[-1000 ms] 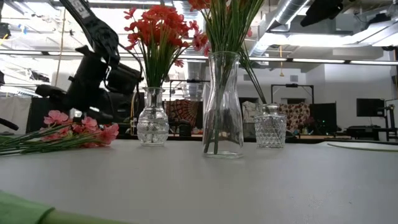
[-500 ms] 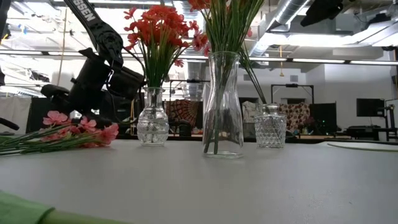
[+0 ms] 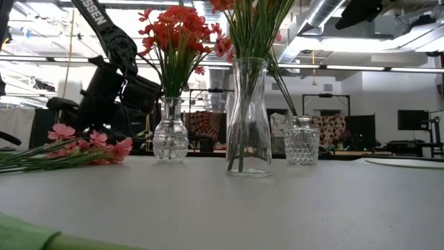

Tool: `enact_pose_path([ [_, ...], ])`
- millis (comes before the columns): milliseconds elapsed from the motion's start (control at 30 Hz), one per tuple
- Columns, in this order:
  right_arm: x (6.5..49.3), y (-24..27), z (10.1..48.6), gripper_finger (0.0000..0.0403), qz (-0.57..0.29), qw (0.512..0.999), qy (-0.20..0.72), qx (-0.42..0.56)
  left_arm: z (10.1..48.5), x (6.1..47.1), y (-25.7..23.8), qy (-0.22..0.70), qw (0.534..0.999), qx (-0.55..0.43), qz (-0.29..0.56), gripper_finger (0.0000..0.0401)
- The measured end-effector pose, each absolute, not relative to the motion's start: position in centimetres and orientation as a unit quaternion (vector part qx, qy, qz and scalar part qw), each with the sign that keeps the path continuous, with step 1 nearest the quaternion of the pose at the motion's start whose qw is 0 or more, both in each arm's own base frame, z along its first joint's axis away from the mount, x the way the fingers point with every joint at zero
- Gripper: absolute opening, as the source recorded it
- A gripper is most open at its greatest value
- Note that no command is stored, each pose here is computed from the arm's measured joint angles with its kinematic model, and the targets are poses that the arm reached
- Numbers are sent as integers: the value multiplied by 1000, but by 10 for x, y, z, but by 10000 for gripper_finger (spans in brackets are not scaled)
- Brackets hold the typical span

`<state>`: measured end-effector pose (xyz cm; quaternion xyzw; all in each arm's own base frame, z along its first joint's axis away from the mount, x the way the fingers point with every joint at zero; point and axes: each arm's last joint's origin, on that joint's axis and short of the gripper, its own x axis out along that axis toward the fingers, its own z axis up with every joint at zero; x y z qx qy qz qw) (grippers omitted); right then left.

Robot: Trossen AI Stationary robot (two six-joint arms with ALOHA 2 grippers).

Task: Sort flowers into vase by color
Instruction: Put the orange flowers into the bottom center transparent vase

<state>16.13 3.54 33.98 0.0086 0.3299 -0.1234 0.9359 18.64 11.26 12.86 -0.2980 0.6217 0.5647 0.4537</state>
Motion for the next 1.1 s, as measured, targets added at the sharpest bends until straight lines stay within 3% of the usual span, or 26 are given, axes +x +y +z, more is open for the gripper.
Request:
enact_pose_path([
  [233, 161, 35, 340, 230, -123, 936, 330, 9, 128, 187, 114, 616, 461, -287, 571, 9],
  [567, 161, 35, 340, 230, -124, 936, 330, 10, 137, 180, 122, 604, 472, -287, 574, 3],
  [1100, 161, 35, 340, 230, -124, 936, 329, 10, 219, 149, 109, 422, 595, -319, 606, 0],
])
